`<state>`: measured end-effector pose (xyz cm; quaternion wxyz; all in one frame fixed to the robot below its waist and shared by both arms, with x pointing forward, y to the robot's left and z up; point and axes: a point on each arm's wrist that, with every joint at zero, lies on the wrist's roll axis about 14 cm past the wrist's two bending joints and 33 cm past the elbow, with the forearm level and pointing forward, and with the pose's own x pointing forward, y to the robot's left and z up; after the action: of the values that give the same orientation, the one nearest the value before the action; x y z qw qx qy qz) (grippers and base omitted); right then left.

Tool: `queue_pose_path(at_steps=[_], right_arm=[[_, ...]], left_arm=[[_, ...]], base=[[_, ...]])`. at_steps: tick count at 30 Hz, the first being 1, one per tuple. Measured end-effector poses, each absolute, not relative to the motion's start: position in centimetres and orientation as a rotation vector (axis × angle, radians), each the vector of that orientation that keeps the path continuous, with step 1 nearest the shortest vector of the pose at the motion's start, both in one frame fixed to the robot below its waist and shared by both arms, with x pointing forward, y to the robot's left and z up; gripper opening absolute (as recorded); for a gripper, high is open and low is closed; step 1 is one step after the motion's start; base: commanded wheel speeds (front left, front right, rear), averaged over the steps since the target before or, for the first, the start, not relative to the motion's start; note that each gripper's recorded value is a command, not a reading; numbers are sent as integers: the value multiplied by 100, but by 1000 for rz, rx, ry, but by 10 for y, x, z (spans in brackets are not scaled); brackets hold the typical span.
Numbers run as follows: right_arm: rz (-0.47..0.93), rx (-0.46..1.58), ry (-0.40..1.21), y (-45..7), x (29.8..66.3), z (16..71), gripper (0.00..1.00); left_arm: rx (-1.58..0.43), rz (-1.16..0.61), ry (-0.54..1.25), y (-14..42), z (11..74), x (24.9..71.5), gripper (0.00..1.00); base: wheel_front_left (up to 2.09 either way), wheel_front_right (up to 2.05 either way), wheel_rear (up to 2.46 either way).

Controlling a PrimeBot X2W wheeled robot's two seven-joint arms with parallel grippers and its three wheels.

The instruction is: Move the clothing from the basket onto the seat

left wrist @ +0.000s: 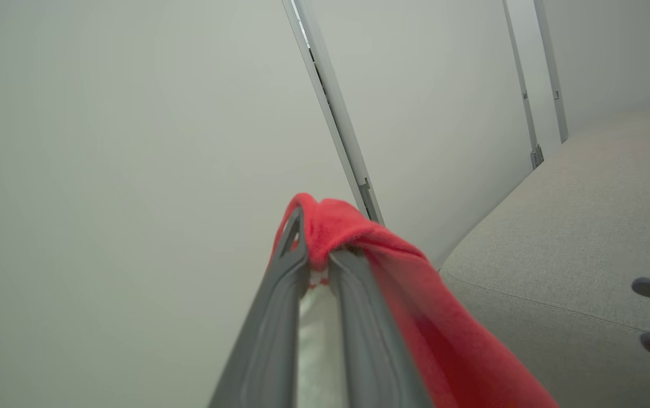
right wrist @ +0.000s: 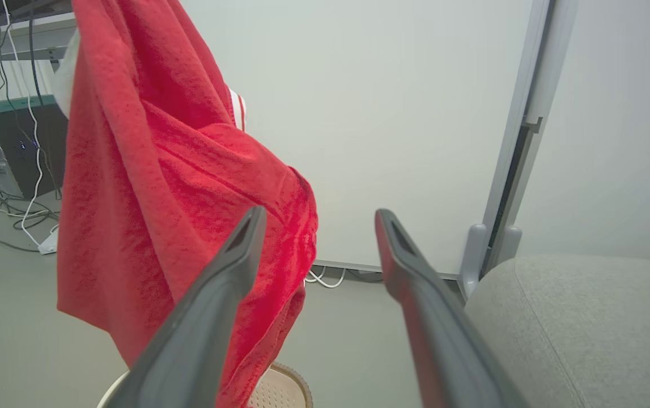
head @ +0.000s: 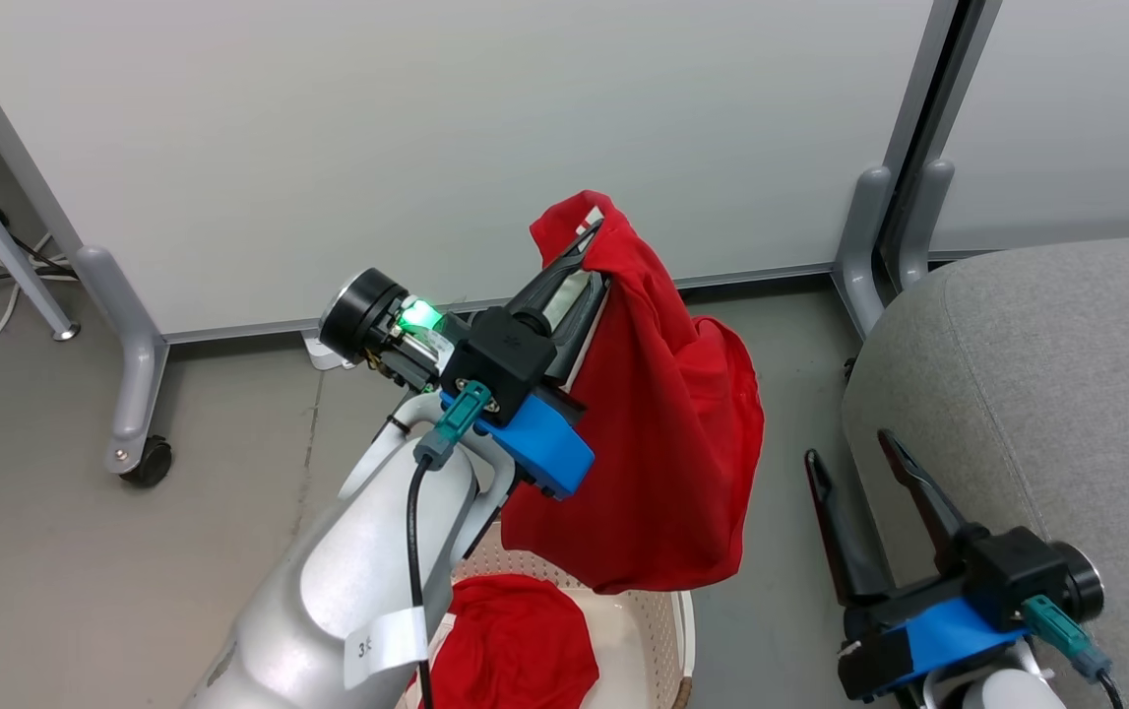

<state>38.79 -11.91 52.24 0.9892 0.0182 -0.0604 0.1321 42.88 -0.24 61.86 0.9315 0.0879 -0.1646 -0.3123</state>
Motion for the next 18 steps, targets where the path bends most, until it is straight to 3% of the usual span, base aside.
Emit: queue_pose_path(at_steps=[18], right_arm=[[562,-41,-218,-34,411,556,100]], left_arm=[[183,-645,-303,0,605,434,0]], base=[[0,0,0]])
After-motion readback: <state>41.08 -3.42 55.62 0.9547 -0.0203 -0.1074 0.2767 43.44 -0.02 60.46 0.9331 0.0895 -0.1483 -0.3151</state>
